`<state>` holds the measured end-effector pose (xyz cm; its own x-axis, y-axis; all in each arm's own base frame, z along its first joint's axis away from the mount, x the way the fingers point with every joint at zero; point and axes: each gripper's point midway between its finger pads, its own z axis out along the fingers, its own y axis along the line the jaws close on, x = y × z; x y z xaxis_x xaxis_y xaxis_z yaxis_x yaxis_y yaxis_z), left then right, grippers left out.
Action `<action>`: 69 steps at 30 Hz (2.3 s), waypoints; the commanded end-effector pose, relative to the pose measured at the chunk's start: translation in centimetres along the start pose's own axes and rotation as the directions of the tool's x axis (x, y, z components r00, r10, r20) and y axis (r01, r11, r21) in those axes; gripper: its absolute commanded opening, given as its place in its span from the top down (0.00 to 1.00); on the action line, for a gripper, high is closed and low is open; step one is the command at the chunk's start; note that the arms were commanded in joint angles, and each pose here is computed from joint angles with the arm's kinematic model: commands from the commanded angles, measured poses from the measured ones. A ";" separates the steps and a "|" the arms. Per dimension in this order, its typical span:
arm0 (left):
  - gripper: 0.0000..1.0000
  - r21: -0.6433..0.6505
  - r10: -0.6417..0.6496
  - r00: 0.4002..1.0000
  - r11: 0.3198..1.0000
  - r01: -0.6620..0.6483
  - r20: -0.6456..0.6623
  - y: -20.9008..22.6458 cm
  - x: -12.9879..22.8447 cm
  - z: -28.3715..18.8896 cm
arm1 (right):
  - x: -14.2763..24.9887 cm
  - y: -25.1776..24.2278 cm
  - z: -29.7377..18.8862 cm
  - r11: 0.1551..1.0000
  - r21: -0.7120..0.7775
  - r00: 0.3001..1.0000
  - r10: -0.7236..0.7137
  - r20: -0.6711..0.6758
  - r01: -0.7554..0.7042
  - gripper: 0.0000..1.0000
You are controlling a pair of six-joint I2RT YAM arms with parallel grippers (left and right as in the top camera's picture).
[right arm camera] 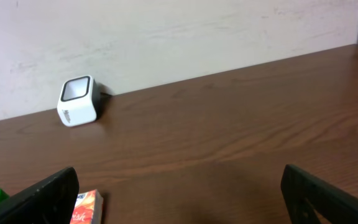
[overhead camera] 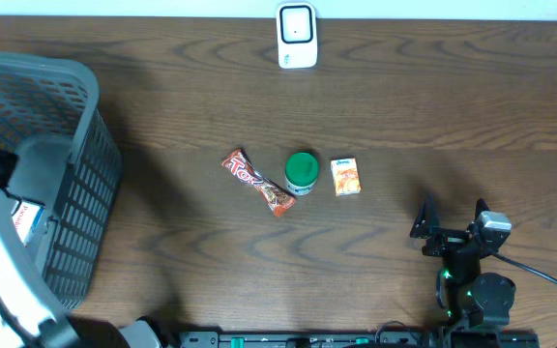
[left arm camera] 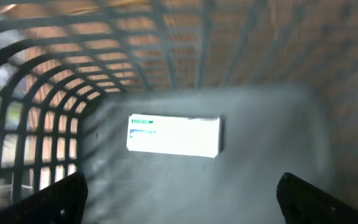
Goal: Scan the item barcode
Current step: 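Reach the left gripper into the basket and grasp the white Panadol box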
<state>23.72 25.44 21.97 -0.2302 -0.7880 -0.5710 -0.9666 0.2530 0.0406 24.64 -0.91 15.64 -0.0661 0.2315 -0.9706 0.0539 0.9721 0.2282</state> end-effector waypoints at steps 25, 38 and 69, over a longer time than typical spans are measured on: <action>0.02 0.256 0.763 0.609 0.647 -0.719 -0.219 -2.7 5.9 8.1 | 0.1 -0.2 0.0 1.000 0.011 1.000 0.008 -0.002 -0.008 0.01; 0.01 0.435 0.791 0.595 0.589 -0.681 -0.139 -1.1 5.0 10.8 | 0.1 -0.2 0.0 1.000 0.011 1.000 0.008 -0.002 -0.008 0.01; 0.25 0.505 0.798 0.542 0.593 -0.627 -0.263 -1.7 9.5 19.5 | 0.1 -0.2 0.0 1.000 0.011 1.000 0.008 -0.002 -0.008 0.01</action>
<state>25.99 29.22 2.46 -0.9213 -0.3724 -0.1120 -0.3747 0.9272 -0.0004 24.64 -0.91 15.62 -0.0670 0.2315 -0.9705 0.0538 0.9721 0.2282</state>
